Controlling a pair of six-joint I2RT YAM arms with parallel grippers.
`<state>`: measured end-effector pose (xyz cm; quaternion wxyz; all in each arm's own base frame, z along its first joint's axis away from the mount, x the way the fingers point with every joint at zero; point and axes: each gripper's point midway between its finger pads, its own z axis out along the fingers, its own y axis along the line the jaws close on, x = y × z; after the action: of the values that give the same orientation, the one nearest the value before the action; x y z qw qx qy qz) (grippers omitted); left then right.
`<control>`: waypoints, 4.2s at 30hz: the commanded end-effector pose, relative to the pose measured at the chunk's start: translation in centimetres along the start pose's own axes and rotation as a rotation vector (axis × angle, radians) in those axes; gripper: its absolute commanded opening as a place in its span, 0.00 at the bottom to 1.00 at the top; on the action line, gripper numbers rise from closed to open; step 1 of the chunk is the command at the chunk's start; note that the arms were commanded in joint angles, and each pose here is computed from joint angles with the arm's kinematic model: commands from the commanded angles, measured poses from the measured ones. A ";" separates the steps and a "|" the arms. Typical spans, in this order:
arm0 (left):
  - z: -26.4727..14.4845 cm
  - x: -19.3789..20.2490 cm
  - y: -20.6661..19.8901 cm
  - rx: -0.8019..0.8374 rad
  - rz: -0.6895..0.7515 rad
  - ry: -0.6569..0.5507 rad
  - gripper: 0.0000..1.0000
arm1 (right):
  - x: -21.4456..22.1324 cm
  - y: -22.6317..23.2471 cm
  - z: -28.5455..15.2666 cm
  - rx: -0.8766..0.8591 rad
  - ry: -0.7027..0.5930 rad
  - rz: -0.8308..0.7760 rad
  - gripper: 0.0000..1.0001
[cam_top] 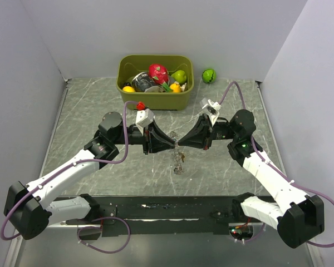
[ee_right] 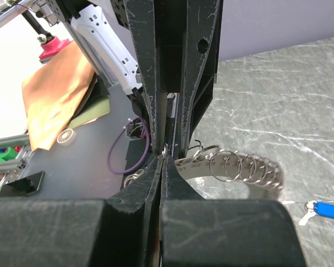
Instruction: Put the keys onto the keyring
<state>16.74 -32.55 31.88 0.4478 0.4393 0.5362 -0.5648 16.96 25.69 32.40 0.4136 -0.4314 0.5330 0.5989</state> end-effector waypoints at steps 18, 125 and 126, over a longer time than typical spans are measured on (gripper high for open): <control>0.6 -2.6 -0.6 0.042 0.055 -0.041 0.08 | -1.1 0.6 0.4 -0.032 -0.026 -0.066 0.00; -10.5 -1.1 0.0 -0.569 0.135 0.095 0.01 | 13.4 -21.4 1.5 0.876 0.366 0.492 1.00; -10.8 -0.8 0.3 -0.595 0.136 0.098 0.01 | 13.4 -21.6 1.7 0.899 0.392 0.495 1.00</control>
<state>16.94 -23.01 30.48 0.5303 0.3615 0.6777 -0.3589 32.38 29.56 14.93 0.3109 -0.1970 0.8565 0.3618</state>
